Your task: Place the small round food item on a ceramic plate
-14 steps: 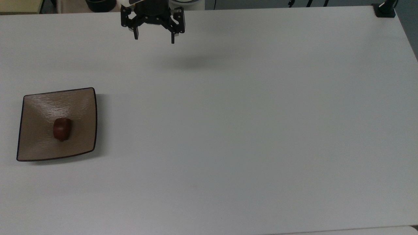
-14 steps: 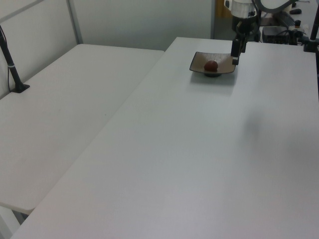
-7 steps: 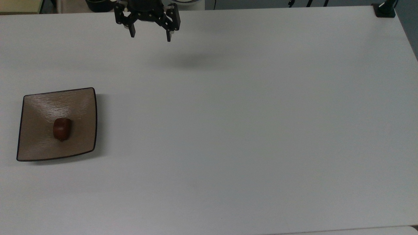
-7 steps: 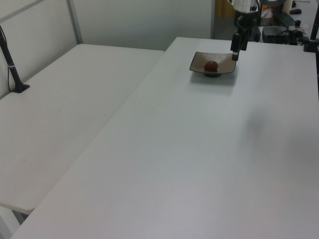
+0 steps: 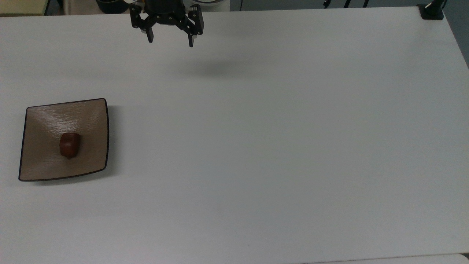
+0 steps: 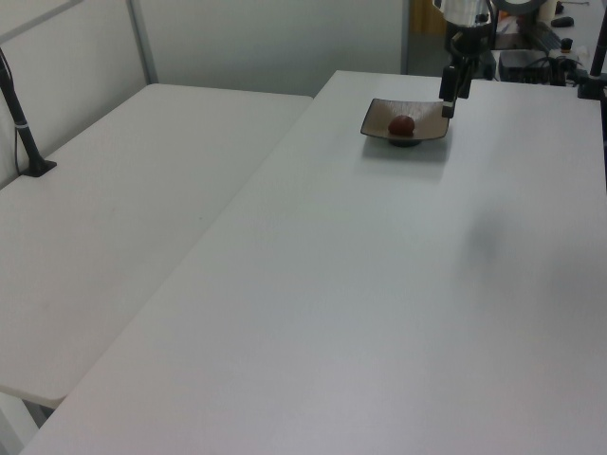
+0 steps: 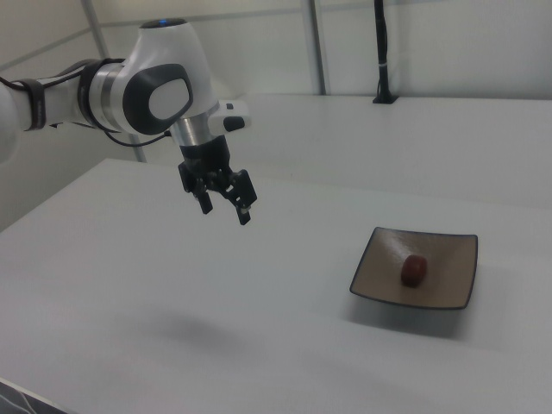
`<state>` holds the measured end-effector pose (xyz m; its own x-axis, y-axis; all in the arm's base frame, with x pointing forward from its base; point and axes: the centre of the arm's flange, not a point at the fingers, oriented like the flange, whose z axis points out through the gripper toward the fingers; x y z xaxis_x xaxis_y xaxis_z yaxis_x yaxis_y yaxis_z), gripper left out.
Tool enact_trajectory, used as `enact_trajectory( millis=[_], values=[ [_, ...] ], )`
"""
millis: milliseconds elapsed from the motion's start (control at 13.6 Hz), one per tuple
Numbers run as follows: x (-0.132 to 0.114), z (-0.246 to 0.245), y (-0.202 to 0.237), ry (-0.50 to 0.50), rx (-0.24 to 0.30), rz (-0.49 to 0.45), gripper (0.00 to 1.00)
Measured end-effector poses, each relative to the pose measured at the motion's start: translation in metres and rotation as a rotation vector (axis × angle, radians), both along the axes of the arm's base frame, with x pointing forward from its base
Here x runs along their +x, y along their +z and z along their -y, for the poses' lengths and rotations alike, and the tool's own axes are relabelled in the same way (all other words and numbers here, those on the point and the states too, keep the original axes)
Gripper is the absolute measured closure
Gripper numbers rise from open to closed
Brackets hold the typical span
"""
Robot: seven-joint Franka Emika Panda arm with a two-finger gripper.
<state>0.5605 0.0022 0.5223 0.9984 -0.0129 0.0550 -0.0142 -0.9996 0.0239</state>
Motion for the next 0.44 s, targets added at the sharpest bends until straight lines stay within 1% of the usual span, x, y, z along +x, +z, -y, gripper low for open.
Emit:
enact_trajectory(
  millis=[147, 221, 294, 442],
  values=[
    [-0.0076, -0.0026, -0.0065, 0.080, -0.003, -0.074, 0.00],
    [-0.0080, -0.0027, -0.0068, 0.093, -0.003, -0.078, 0.00],
    [-0.0077, -0.0026, -0.0063, 0.094, -0.003, -0.075, 0.00],
    [-0.0071, -0.0015, -0.0053, 0.059, 0.012, -0.069, 0.00]
  ],
)
